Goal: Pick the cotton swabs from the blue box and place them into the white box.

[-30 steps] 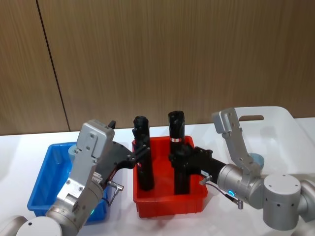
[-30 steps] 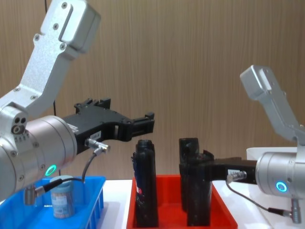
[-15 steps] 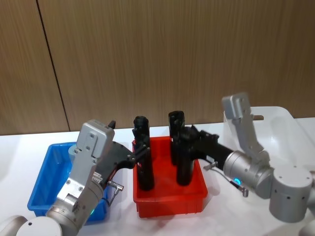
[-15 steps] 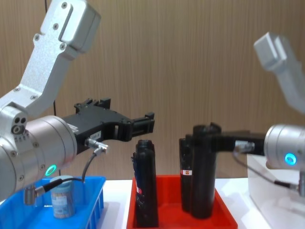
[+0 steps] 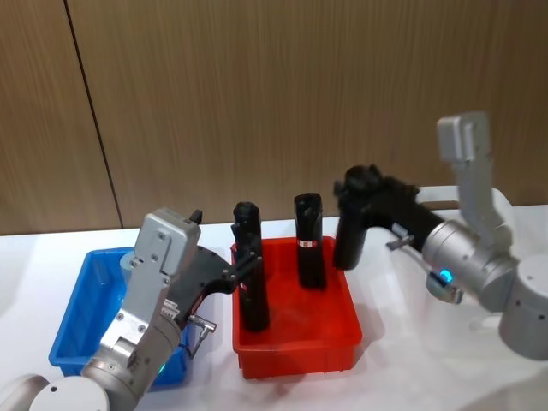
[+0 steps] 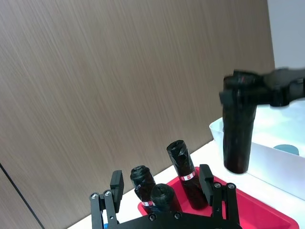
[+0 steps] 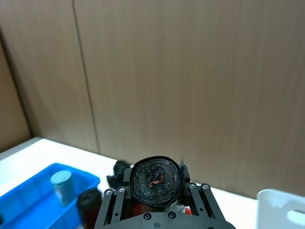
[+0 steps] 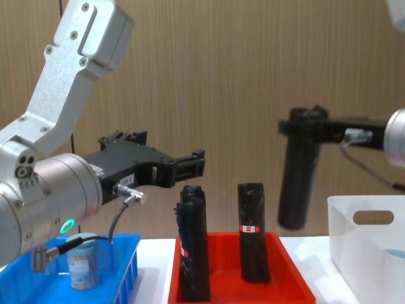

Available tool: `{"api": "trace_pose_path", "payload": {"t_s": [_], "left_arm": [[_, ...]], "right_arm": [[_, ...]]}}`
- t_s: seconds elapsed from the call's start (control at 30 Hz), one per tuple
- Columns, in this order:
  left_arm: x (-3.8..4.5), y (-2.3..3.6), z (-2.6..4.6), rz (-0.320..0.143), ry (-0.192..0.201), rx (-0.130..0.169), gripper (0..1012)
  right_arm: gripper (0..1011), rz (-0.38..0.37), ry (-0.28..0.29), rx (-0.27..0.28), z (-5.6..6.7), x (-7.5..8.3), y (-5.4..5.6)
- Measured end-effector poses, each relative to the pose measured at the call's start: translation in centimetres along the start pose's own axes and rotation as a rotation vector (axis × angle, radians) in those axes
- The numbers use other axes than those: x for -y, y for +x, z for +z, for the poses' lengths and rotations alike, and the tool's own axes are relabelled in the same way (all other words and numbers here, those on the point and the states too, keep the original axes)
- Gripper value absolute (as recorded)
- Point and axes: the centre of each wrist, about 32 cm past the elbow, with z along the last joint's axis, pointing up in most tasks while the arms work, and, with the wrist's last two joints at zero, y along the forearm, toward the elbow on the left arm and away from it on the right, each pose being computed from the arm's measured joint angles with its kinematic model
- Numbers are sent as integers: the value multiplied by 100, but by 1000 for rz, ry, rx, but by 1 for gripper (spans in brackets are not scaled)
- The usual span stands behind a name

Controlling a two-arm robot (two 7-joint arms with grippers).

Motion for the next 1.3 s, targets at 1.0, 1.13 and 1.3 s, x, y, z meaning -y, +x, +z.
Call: {"api": "trace_pose_path", "payload": {"t_s": [1.0,1.13,1.3], "left_arm": [[0,0,0,0,0,0,1004],[0,0,0,0,0,0,1004],[0,0,0,0,0,0,1004]], "right_arm": [[544,-262,71,121,144,122,673],[544,-283,56,124,81,96,748],[544,-305,34,126,-17,47,835]]}}
